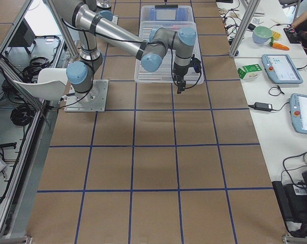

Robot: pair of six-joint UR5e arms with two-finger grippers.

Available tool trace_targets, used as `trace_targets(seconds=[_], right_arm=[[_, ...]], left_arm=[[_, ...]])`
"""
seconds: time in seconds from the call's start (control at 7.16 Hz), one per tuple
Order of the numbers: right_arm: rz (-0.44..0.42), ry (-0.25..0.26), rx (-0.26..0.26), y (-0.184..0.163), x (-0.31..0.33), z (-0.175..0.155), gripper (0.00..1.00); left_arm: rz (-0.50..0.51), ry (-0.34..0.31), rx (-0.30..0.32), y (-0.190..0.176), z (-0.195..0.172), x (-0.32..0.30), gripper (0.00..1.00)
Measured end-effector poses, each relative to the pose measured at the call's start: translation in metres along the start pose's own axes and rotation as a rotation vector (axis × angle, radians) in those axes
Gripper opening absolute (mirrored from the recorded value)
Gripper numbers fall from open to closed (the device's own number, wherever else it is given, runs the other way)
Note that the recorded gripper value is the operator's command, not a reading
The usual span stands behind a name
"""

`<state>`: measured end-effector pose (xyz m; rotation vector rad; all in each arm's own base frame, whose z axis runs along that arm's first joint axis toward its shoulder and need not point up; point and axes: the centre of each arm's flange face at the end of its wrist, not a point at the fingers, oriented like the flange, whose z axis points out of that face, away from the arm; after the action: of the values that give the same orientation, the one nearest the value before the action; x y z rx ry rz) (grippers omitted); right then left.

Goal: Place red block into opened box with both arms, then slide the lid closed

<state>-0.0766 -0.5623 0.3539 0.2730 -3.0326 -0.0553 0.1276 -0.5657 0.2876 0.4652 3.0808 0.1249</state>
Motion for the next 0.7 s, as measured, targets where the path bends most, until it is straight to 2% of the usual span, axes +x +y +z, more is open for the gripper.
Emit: trace_targets(seconds=[0.7], right_arm=[[-0.017, 0.003, 0.0, 0.012, 0.028, -0.001, 1.0]], left_arm=[[0.017, 0.061, -0.012, -0.026, 0.078, -0.012, 1.0]])
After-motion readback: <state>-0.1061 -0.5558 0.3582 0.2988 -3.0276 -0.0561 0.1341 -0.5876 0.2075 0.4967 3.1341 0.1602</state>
